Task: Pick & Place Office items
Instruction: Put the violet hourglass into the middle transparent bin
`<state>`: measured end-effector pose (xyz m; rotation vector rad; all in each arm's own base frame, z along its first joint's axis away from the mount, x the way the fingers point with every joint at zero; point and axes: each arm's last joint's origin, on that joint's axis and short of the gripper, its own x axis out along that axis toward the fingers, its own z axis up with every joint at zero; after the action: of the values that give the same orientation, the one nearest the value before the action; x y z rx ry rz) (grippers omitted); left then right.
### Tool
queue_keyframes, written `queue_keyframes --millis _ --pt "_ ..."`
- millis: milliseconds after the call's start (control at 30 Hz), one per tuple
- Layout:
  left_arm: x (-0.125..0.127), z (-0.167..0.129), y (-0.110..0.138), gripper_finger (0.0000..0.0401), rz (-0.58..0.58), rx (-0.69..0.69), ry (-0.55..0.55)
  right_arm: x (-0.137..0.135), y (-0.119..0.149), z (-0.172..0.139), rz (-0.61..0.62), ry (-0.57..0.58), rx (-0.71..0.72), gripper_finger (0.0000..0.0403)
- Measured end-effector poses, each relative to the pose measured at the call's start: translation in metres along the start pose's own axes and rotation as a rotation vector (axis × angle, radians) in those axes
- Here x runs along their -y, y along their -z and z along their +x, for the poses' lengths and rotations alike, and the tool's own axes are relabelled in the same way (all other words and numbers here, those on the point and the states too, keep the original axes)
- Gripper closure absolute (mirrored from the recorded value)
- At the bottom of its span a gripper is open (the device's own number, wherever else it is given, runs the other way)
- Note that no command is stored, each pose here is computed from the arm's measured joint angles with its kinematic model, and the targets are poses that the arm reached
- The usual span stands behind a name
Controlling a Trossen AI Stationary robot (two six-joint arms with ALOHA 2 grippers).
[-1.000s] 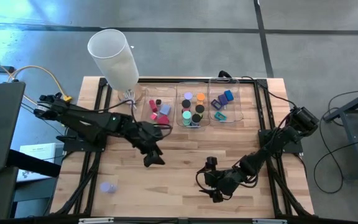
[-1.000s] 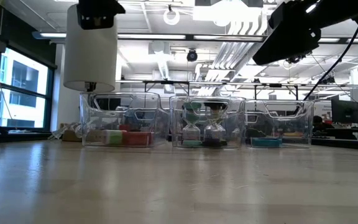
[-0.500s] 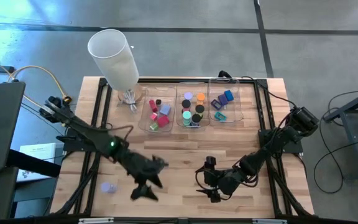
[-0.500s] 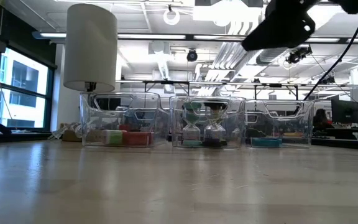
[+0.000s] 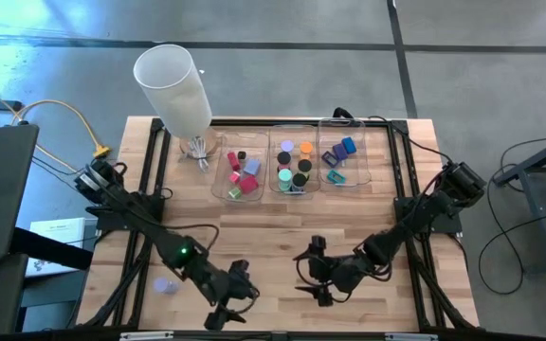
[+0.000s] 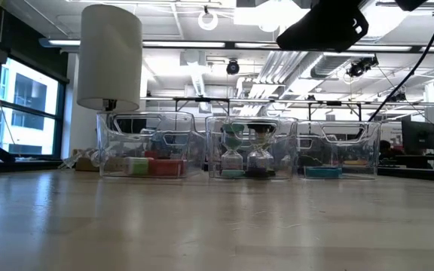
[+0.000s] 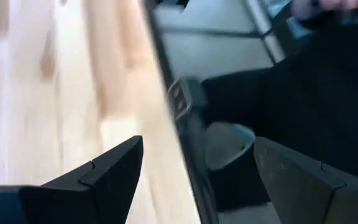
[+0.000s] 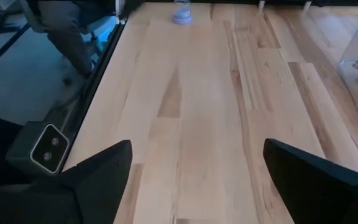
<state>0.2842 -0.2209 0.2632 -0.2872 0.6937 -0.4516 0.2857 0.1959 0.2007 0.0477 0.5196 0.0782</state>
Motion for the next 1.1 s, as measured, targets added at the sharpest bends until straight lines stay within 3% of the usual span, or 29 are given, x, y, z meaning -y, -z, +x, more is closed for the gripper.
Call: queue_keyframes --millis 200,433,667,933,1100 --pt "-0.010 -0.007 0.023 0.0107 -0.208 -0.220 -0.177 -0.003 0.001 -0.001 0.000 -0.008 -0.001 0.0050" --pt "-0.015 -0.021 0.035 0.0133 -0.361 -0.401 -0.357 -0.003 0.001 -0.001 0.002 -0.008 -0.002 0.0050" --pt "-0.014 -0.026 0.041 0.0148 -0.437 -0.546 -0.312 -0.003 0.001 -0.001 -0.004 -0.004 0.000 0.0050" --pt "-0.017 -0.026 0.039 0.0149 -0.554 -0.530 -0.341 -0.002 0.002 -0.001 -0.008 0.000 -0.004 0.0050" --pt "-0.016 -0.025 0.038 0.0149 -0.497 -0.524 -0.308 -0.002 0.002 -0.001 -0.004 0.000 -0.005 0.0050"
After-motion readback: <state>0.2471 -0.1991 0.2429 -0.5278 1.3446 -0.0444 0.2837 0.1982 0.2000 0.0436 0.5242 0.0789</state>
